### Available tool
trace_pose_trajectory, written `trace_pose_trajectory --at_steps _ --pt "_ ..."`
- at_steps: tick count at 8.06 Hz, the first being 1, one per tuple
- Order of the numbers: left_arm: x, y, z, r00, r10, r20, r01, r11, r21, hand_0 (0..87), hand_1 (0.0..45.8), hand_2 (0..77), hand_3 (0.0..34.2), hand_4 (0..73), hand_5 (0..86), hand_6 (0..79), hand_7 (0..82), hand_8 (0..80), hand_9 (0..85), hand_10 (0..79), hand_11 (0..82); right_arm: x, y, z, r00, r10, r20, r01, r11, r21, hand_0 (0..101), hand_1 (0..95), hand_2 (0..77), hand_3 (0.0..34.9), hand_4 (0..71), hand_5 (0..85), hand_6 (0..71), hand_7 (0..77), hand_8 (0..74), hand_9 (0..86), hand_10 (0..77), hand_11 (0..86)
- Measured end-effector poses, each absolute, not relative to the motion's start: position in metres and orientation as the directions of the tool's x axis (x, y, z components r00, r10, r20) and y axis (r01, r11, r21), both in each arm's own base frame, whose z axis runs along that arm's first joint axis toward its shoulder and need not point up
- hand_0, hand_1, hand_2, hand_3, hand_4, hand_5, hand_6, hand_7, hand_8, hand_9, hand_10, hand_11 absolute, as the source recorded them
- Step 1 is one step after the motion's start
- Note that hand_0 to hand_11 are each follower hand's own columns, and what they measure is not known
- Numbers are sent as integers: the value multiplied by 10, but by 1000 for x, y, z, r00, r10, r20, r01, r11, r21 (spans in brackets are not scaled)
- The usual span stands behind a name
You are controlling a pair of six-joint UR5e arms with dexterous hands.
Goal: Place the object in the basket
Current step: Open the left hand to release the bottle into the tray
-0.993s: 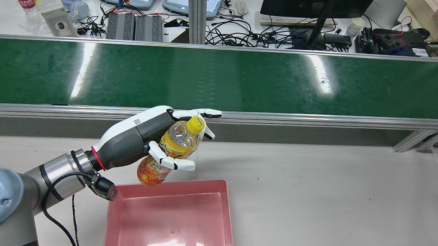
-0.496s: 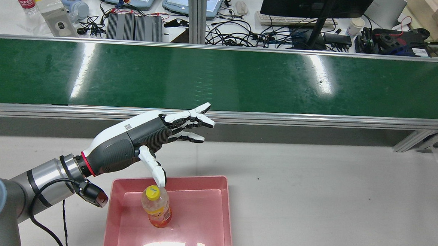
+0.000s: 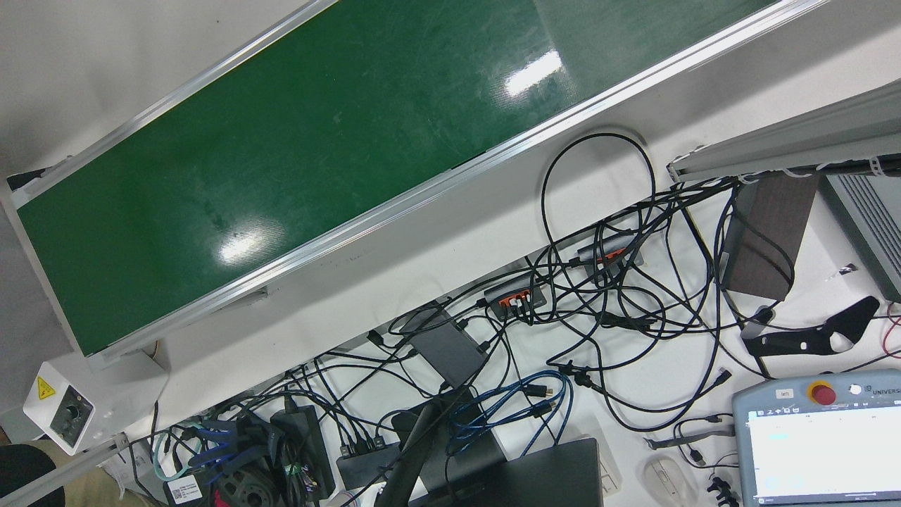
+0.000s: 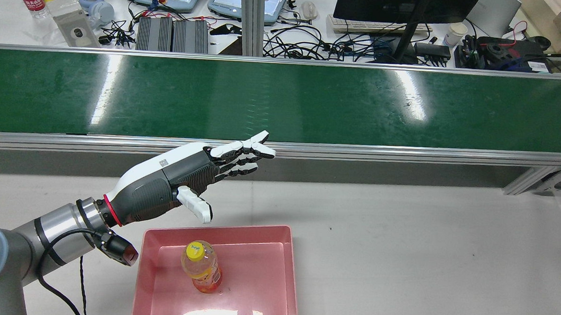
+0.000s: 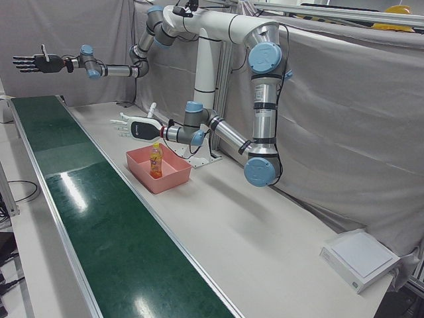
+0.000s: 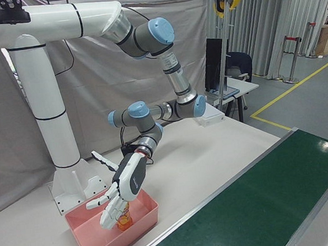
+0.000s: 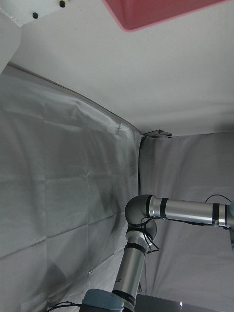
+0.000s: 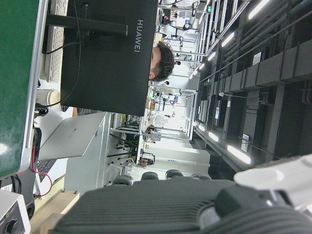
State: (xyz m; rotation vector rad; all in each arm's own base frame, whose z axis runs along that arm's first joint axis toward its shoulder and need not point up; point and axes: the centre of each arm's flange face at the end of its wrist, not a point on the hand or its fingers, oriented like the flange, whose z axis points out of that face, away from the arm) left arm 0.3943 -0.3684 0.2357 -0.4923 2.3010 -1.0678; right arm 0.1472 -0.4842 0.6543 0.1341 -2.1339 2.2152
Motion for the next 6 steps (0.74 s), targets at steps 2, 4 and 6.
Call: trace_pose_trajectory --at_steps 2,4,6 --pt "394 -369 236 -782 -532 -325 -95 618 -781 322 5 5 86 131 245 27 22 76 76 76 104 147 -484 654 -994 -15 106 -105 -38 -994 2 0 5 1 0 0 0 5 0 0 0 0" --pt "393 -370 235 -782 -532 -325 -97 619 -779 339 11 5 86 131 245 27 22 76 76 76 104 147 -484 654 -994 -15 106 -105 -38 -994 2 0 5 0 0 0 0 5 0 0 0 0" --pt "393 -369 234 -775 -540 -329 -105 623 -775 402 11 5 78 131 273 27 38 98 104 76 120 147 -484 654 -994 -15 106 -105 -38 -994 2 0 5 0 0 0 0 5 0 0 0 0"
